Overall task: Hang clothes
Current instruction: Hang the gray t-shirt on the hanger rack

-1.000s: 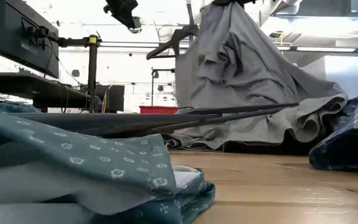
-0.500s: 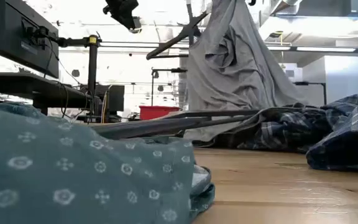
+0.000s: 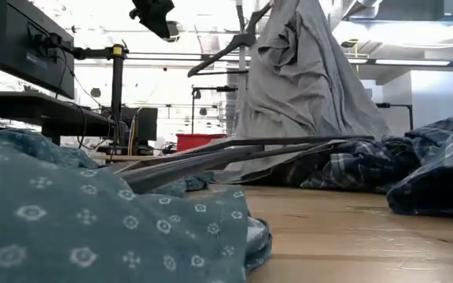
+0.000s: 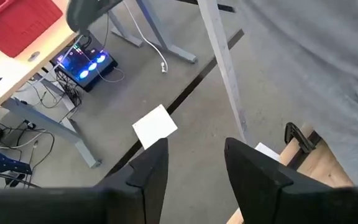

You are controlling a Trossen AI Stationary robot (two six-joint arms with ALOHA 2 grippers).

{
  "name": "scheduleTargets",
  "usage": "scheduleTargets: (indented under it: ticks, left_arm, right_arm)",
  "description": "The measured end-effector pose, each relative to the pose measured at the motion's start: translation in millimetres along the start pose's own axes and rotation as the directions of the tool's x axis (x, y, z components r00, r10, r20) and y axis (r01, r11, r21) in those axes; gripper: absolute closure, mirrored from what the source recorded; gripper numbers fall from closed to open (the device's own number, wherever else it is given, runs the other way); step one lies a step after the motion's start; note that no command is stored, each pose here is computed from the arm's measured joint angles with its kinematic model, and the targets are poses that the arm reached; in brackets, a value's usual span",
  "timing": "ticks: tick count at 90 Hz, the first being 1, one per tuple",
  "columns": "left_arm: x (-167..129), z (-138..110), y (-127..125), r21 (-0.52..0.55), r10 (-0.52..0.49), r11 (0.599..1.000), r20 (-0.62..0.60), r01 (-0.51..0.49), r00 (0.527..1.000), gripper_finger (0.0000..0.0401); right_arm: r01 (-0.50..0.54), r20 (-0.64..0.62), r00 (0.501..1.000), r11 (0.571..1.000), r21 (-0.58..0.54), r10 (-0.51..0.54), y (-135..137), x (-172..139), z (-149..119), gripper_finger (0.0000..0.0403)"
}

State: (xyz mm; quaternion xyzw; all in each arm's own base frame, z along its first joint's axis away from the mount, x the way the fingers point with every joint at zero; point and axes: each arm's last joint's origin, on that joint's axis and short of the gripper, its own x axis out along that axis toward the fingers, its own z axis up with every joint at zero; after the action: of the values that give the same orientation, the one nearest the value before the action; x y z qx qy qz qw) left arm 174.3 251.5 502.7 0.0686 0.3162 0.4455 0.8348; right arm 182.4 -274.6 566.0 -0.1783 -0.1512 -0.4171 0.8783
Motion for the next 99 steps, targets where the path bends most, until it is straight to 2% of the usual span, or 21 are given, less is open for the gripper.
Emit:
scheduleTargets:
  ticks: [16,21,30,43,54,64,72,90,99]
  left_arm:
    - [0,-1,0,0.001,-0.004,1.000,-0.010,0.004,1.000,0.0260]
    - [0,-1,0,0.001,-0.004,1.000,-0.010,0.004,1.000,0.0260]
    - [0,-1,0,0.002,-0.004,1.000,-0.010,0.004,1.000,0.0260]
    - [0,-2,-1,0.005,-0.010,1.000,-0.023,0.010,1.000,0.0260]
    - [0,-4,-2,0.006,-0.026,1.000,-0.038,0.026,0.999,0.0260]
    - [0,-4,-5,-0.004,-0.079,0.997,-0.028,0.079,0.996,0.0260]
    - [0,-2,-9,-0.017,-0.122,0.992,-0.003,0.122,0.993,0.0260]
    - [-3,5,-24,0.013,-0.172,0.985,0.018,0.172,0.985,0.0260]
    - [-5,8,-34,0.041,-0.200,0.979,0.023,0.199,0.979,0.0260]
  right_arm:
    - [-0.005,-0.097,0.995,1.000,0.008,0.006,1,-1,-7,0.0369]
    - [-0.004,-0.136,0.991,1.000,0.026,0.008,1,-2,-10,0.0348]
    - [-0.007,-0.246,0.969,0.999,0.047,0.019,2,-4,-20,0.0287]
    - [-0.050,-0.451,0.890,0.998,0.033,0.059,6,-16,-35,0.0203]
    - [-0.073,-0.592,0.801,0.996,0.050,0.088,7,-34,-38,0.0162]
    - [-0.066,-0.682,0.725,0.996,0.061,0.090,8,-51,-35,0.0155]
    - [-0.058,-0.705,0.703,0.995,0.078,0.096,9,-62,-28,0.0158]
    - [-0.055,-0.694,0.715,0.996,0.068,0.087,9,-82,-6,0.0165]
    - [-0.087,-0.679,0.729,0.996,0.028,0.083,8,-88,3,0.0166]
